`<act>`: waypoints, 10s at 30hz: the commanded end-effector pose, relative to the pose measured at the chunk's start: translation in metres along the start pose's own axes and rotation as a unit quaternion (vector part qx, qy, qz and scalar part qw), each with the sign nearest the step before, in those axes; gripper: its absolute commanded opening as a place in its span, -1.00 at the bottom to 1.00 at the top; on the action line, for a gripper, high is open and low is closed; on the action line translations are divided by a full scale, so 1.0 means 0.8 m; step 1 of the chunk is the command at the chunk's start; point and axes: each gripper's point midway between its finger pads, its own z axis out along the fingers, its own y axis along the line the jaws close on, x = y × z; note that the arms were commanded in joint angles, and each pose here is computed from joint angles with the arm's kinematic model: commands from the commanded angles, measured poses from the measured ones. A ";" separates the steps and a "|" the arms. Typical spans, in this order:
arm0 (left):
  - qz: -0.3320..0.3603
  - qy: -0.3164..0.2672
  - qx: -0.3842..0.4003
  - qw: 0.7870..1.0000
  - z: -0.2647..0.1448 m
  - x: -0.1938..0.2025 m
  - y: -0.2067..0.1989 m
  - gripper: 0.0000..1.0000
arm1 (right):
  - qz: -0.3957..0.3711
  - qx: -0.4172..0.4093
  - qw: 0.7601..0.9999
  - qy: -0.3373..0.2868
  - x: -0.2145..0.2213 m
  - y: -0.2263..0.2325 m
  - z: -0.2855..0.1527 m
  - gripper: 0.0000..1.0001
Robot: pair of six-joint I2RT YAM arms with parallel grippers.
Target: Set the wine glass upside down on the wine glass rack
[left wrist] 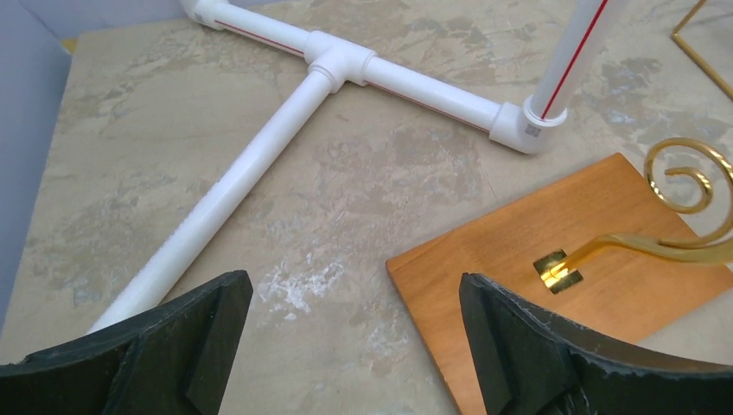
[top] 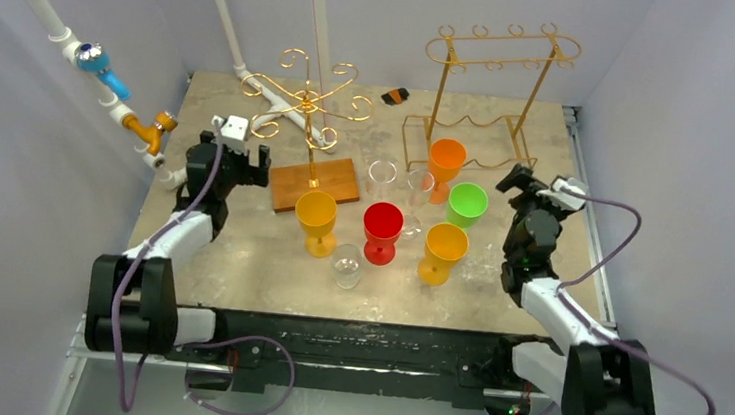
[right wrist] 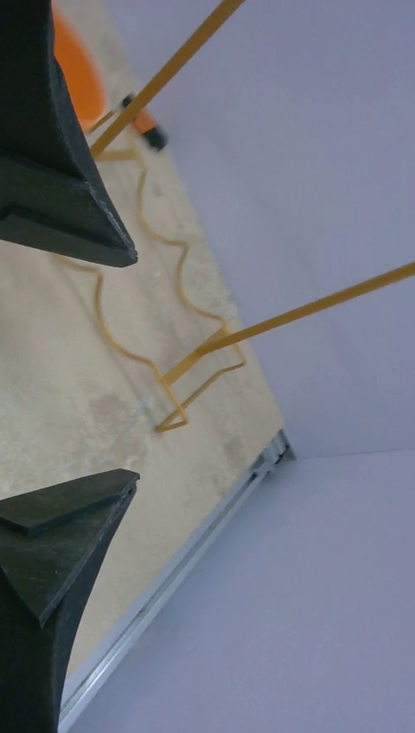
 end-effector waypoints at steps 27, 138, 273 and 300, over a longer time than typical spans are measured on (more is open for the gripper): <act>-0.018 0.133 0.166 0.977 -0.181 -0.145 -0.041 0.48 | -0.058 -0.280 0.933 0.218 -0.136 0.366 -0.233 0.93; 0.043 0.066 0.205 0.976 -0.203 -0.252 -0.101 -1.00 | 0.034 -0.350 0.890 0.289 -0.185 0.437 -0.135 0.10; 0.040 0.047 0.181 0.982 -0.303 -0.297 -0.084 1.00 | -0.269 -0.392 0.783 0.400 0.117 0.367 -0.443 0.01; 0.058 0.031 0.214 0.975 -0.315 -0.303 -0.095 1.00 | -0.250 -0.419 0.793 0.365 0.055 0.374 -0.426 0.04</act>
